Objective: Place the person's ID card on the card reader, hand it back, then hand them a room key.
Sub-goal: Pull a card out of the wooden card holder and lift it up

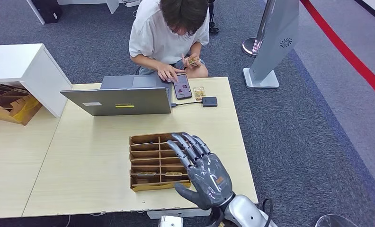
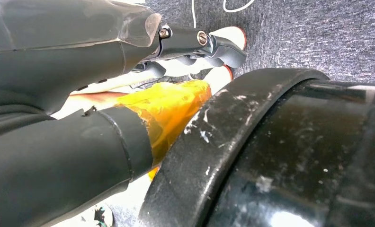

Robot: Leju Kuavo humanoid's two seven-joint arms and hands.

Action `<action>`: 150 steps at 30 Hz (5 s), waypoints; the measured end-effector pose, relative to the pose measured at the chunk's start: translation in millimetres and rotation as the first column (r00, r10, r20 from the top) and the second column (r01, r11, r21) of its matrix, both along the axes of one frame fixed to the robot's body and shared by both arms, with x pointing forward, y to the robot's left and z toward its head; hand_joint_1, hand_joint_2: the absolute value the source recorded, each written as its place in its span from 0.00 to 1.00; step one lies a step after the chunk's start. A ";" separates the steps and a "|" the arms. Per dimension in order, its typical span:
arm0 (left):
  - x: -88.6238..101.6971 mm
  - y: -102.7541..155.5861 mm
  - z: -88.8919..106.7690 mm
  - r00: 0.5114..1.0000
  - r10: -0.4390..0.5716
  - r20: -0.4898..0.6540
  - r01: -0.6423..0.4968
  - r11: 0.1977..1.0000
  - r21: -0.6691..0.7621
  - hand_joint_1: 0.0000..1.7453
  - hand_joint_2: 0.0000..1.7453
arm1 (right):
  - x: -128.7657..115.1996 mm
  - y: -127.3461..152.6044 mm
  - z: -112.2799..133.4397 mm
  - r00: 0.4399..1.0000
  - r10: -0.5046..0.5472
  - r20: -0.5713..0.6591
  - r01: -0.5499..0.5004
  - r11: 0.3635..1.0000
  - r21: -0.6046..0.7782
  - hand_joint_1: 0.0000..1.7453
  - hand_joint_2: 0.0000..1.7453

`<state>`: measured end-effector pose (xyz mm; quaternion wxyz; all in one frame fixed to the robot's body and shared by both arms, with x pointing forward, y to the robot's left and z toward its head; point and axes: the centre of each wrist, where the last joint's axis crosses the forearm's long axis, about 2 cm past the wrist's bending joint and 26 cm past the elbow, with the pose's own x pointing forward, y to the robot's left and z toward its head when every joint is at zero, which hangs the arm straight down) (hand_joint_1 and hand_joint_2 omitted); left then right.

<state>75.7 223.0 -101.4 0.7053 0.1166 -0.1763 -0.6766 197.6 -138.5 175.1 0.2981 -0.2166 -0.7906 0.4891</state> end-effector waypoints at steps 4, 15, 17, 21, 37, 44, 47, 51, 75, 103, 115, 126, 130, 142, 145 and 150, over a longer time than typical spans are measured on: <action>0.0 0.0 0.0 1.000 0.000 0.000 0.000 1.000 0.000 0.00 0.00 | -3.6 1.2 -5.0 1.000 0.008 -0.028 -0.008 1.000 -0.010 0.02 1.00; 0.2 0.0 0.0 1.000 -0.010 0.001 0.010 1.000 0.002 0.00 0.00 | -5.8 2.1 -20.0 0.997 -0.012 -0.082 0.008 0.999 -0.054 0.16 1.00; 0.2 -0.1 0.0 1.000 -0.011 0.002 0.011 1.000 0.003 0.00 0.00 | -5.5 2.0 -22.3 0.996 -0.020 -0.088 0.015 0.998 -0.062 0.19 1.00; 0.3 0.0 0.1 1.000 -0.013 0.001 0.013 1.000 0.003 0.00 0.00 | -5.0 1.6 -26.6 0.995 -0.029 -0.098 0.022 0.997 -0.078 0.29 1.00; 1.3 -0.1 0.2 1.000 -0.022 0.001 0.022 1.000 0.005 0.00 0.00 | -2.7 4.6 -39.7 0.988 -0.054 -0.145 0.036 0.992 -0.119 0.19 1.00; 2.4 -0.3 0.4 1.000 -0.026 -0.003 0.026 1.000 0.006 0.00 0.00 | 0.6 7.1 -41.9 0.985 -0.055 -0.164 0.033 0.991 -0.133 0.14 1.00; 2.9 -0.5 0.5 1.000 -0.027 -0.005 0.027 1.000 0.006 0.00 0.00 | 5.5 6.7 -43.0 0.983 -0.049 -0.177 0.024 0.990 -0.139 0.13 1.00; 3.3 -0.7 0.6 1.000 -0.029 -0.007 0.029 1.000 0.006 0.00 0.00 | 10.4 6.4 -45.2 0.982 -0.047 -0.182 0.020 0.989 -0.148 0.13 1.00; 4.9 -0.8 0.9 0.999 -0.039 -0.012 0.039 0.999 0.006 0.00 0.00 | 20.3 14.5 -61.1 0.966 -0.068 -0.249 0.020 0.981 -0.191 0.21 1.00; 7.4 -1.4 1.4 0.998 -0.053 -0.016 0.054 0.998 0.013 0.00 0.00 | 23.7 21.2 -73.1 0.948 -0.102 -0.300 0.036 0.976 -0.217 0.22 1.00; 8.4 -2.1 1.7 0.998 -0.058 -0.017 0.059 0.998 0.012 0.00 0.00 | 27.4 23.6 -77.0 0.941 -0.124 -0.315 0.050 0.972 -0.232 0.27 1.00; 9.1 -2.4 1.9 0.998 -0.065 -0.017 0.065 0.998 0.013 0.00 0.00 | 30.7 26.2 -78.0 0.937 -0.135 -0.322 0.059 0.970 -0.236 0.29 1.00; 9.2 -2.4 1.9 0.998 -0.066 -0.017 0.066 0.998 0.014 0.00 0.00 | 31.9 26.3 -78.2 0.936 -0.140 -0.323 0.062 0.969 -0.238 0.31 1.00; 9.3 -2.4 1.9 0.998 -0.067 -0.017 0.067 0.998 0.013 0.00 0.00 | 32.7 26.7 -77.6 0.936 -0.141 -0.322 0.065 0.969 -0.237 0.33 1.00; 9.3 -2.6 2.0 0.998 -0.068 -0.017 0.068 0.998 0.014 0.00 0.00 | 34.4 27.3 -77.2 0.935 -0.146 -0.323 0.070 0.969 -0.237 0.36 1.00; 9.4 -2.6 2.0 0.997 -0.069 -0.018 0.069 0.998 0.014 0.00 0.00 | 35.6 27.4 -76.7 0.935 -0.148 -0.322 0.073 0.969 -0.236 0.49 1.00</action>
